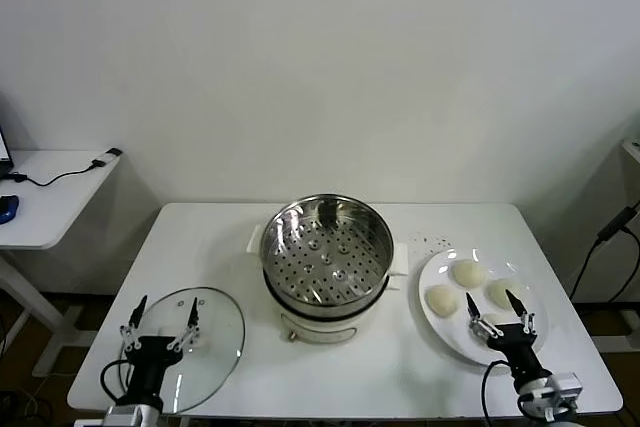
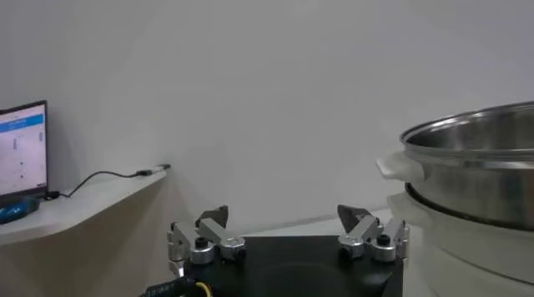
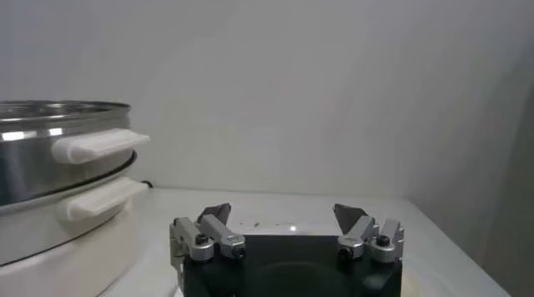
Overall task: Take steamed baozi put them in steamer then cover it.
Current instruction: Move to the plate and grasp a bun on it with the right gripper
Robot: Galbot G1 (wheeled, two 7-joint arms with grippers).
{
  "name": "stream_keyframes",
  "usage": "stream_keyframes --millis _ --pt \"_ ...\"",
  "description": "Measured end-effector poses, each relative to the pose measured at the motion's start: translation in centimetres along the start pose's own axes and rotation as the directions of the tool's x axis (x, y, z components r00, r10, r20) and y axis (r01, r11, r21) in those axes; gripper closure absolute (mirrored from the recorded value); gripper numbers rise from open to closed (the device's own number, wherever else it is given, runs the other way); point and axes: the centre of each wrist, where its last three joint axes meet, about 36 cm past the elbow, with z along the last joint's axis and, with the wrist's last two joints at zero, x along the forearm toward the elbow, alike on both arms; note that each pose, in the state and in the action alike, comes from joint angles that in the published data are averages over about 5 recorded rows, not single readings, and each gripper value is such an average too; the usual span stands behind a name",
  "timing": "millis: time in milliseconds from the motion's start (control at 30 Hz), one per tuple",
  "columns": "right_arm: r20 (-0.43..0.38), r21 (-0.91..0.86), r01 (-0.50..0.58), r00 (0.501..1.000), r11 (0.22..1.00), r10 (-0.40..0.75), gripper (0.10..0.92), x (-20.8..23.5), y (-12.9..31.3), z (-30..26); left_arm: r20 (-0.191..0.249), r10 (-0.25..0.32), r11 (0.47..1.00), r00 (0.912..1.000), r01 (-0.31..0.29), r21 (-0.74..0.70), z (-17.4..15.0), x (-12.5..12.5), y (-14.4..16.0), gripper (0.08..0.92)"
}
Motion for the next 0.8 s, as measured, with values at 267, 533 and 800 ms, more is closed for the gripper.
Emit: stream_keyframes --millis 267,533,800 --pt "-0.102 0.177 0.124 0.989 0.976 -0.107 0.2 -2.3 -3.6 -2.2 -0.002 -0.009 1.0 1.0 0.009 -0.003 -0.1 0.1 0.0 0.177" --pt "-0.308 0.398 0.358 0.919 0.844 -0.245 0.2 -7.4 -9.3 -7.3 0.0 -0.019 1.0 0.9998 0.019 0.006 -0.6 0.3 -0.3 0.177" --pt "-0.555 0.532 0.621 0.769 0.575 -0.317 0.2 -14.4 -13.0 -13.1 -0.002 -0.026 1.0 0.9996 0.026 0.013 -0.7 0.3 -0.5 0.177"
